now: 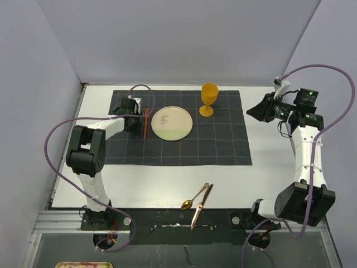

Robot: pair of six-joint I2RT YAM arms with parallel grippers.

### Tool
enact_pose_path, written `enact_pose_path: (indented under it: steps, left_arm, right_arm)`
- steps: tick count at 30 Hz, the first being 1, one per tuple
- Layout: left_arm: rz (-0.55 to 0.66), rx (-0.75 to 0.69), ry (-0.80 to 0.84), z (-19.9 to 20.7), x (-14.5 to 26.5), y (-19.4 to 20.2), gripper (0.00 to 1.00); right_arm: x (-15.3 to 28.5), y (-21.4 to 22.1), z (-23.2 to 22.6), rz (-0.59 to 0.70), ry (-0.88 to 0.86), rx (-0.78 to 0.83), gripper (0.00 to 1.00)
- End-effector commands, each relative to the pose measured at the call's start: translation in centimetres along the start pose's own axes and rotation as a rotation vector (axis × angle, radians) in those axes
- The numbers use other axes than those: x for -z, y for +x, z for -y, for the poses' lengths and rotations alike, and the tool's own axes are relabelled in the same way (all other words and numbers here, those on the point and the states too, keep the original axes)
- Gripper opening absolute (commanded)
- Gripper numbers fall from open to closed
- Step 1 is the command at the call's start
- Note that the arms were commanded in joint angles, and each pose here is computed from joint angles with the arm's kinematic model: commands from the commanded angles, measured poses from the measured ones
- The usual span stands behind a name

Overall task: Set the dinner table for one person
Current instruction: Place the fork on the napkin.

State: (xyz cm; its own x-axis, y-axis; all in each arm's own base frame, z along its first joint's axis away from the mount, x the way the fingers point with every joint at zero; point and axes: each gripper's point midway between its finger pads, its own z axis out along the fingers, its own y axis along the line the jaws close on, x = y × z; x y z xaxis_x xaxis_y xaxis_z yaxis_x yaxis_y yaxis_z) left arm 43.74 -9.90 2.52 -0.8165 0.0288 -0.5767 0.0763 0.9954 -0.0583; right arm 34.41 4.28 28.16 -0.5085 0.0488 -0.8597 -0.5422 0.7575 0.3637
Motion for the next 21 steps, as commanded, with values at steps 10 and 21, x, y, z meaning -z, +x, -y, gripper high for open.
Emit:
enact_pose_path:
  steps: [10,21]
  left_arm:
    - [0.130,-0.025,0.019,0.7,3.1,-5.1,0.35]
    - [0.193,-0.045,0.034,1.0,6.8,-8.0,0.35]
  right_arm:
    - [0.5,-2.0,-0.8,0.049,-0.022,0.045,0.17]
    - [0.4,-2.2,-0.7,0.062,-0.020,0.056,0.17]
